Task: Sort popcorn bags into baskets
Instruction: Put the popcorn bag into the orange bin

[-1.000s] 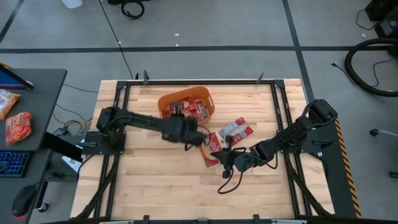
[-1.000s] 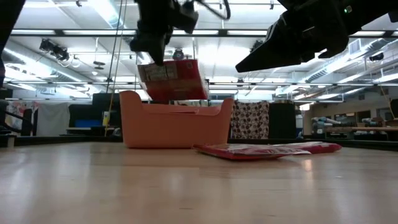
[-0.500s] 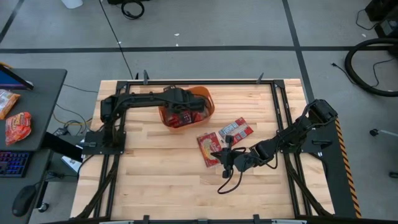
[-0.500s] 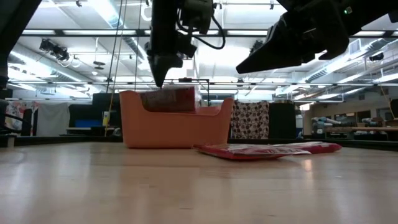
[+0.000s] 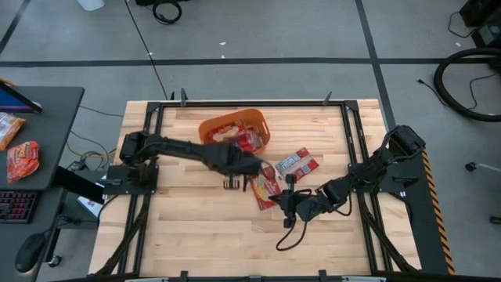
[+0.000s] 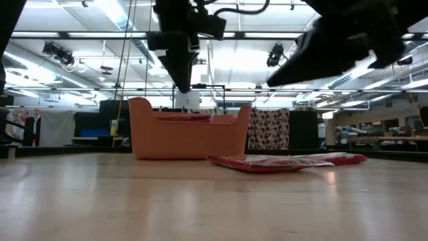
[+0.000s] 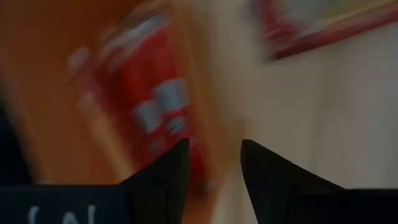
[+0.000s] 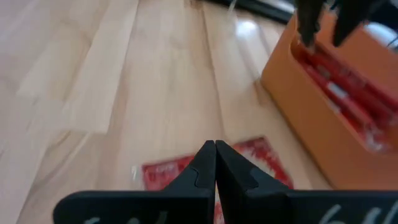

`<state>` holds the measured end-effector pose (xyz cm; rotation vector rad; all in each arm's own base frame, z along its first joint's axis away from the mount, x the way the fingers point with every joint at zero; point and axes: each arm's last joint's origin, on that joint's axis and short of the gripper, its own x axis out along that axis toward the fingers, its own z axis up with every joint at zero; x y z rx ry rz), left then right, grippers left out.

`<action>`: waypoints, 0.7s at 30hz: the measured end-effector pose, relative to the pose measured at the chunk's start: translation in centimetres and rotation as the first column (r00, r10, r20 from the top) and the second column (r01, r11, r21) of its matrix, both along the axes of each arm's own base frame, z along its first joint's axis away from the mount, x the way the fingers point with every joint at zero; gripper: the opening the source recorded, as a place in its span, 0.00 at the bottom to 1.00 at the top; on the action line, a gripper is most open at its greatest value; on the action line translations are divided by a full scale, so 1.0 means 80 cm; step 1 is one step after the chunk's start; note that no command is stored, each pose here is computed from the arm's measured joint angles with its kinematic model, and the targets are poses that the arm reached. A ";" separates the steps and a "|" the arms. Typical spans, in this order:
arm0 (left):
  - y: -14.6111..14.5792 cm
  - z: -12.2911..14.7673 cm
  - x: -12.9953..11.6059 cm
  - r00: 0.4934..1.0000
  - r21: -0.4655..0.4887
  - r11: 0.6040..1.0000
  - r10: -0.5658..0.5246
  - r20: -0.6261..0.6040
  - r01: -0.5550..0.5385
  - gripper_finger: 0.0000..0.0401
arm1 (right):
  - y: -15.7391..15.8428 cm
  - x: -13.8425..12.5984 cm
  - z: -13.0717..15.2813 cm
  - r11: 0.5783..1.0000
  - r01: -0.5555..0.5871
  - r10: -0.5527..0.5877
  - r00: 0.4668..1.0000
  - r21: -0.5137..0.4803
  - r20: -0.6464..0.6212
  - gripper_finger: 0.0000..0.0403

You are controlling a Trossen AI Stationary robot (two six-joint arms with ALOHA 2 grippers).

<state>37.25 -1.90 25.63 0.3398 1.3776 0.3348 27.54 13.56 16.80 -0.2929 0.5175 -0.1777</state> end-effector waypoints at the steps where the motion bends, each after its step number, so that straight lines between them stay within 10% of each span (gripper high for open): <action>1: -0.008 -0.004 -0.001 0.999 -0.022 0.999 -0.028 0.022 0.028 0.37 | 0.002 -0.003 -0.002 1.000 0.003 -0.003 1.000 0.006 -0.015 0.03; 21: -0.090 -0.047 -0.083 0.914 -0.095 0.978 -0.135 0.382 0.184 0.37 | -0.013 0.005 0.000 0.948 0.175 -0.196 0.979 0.267 0.053 0.23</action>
